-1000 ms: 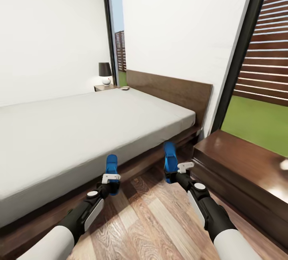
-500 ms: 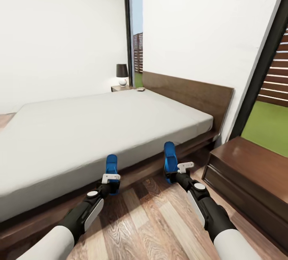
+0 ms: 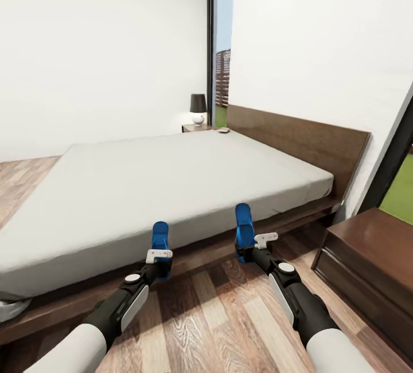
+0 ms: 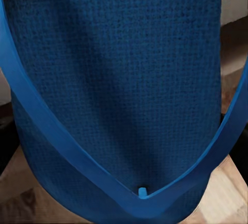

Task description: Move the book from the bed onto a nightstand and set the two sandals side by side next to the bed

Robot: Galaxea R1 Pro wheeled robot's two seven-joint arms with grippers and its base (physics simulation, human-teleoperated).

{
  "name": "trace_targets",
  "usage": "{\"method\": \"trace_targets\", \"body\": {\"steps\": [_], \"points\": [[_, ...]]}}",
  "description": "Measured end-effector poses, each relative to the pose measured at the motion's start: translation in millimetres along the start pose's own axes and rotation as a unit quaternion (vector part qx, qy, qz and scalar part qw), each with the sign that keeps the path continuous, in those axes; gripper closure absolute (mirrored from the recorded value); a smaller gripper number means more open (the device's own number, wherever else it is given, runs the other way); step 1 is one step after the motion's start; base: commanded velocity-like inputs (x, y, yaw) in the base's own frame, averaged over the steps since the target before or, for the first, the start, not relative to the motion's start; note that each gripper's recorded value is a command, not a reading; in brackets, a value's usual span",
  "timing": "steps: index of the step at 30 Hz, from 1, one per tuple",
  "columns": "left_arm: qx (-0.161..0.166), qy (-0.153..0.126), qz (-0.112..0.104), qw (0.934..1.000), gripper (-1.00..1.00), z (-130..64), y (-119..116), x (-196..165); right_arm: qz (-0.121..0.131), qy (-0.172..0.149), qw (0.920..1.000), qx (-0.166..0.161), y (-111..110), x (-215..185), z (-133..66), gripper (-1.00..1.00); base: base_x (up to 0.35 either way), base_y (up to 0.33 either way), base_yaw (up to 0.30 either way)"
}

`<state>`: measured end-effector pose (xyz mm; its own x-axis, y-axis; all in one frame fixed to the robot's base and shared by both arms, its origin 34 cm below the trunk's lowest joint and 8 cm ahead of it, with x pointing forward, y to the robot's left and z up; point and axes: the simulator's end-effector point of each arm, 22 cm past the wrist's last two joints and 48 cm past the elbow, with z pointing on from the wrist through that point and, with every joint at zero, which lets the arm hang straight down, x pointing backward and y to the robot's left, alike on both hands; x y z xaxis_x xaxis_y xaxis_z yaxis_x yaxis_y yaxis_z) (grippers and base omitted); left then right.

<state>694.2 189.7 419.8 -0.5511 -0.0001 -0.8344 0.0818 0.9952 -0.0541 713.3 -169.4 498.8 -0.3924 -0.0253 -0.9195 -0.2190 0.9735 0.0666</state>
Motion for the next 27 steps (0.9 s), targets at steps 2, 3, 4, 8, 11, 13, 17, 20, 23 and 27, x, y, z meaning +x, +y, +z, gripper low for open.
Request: {"method": "trace_targets", "body": {"steps": [2,3,4,8,11,13,17,20,23,27], "points": [[0.000,-0.001,0.000,1.0000,1.00,-0.4,0.0,-0.8,0.000,-0.001,1.0000,0.000,0.0,-0.7,-0.3,1.00,0.000,0.000,0.259],[0.000,-0.001,0.000,1.0000,1.00,-0.5,-0.1,-1.1,0.000,-0.001,1.0000,0.000,0.0,-1.1,-0.5,1.00,0.000,0.000,0.259],[0.000,-0.001,0.000,1.0000,1.00,-0.7,-0.1,-1.5,0.000,-0.001,1.0000,0.000,0.0,-1.5,-0.6,1.00,0.000,0.000,0.259],[0.000,-0.003,0.000,1.0000,1.00,-1.4,-0.1,-3.0,0.000,-0.003,1.0000,0.000,0.0,-3.1,-1.3,1.00,0.000,0.000,0.259],[0.000,-0.004,0.000,1.0000,1.00,-1.9,-0.2,-4.2,-0.001,-0.004,1.0000,0.000,0.1,-4.3,-1.8,1.00,0.000,0.000,0.259],[0.000,-0.004,0.000,1.0000,1.00,-2.3,-0.2,-4.9,-0.001,-0.004,1.0000,0.000,0.2,-5.1,-2.1,1.00,0.000,0.000,0.259],[0.000,-0.006,0.000,1.0000,1.00,-3.0,-0.2,-6.5,-0.001,-0.006,1.0000,0.000,0.2,-6.7,-2.7,1.00,0.000,0.000,0.259],[0.000,-0.007,0.000,1.0000,1.00,-3.6,-0.4,-7.6,-0.001,-0.007,1.0000,0.000,0.3,-7.8,-3.2,1.00,0.000,0.000,0.259],[0.000,-0.008,0.000,1.0000,1.00,-4.1,-0.4,-8.7,-0.002,-0.008,1.0000,0.000,0.5,-9.0,-3.7,1.00,0.000,0.000,0.259],[0.000,-0.009,0.000,1.0000,1.00,-4.8,-0.4,-10.3,-0.002,-0.009,1.0000,0.000,0.7,-10.6,-4.3,1.00,0.000,0.000,0.259]]}}
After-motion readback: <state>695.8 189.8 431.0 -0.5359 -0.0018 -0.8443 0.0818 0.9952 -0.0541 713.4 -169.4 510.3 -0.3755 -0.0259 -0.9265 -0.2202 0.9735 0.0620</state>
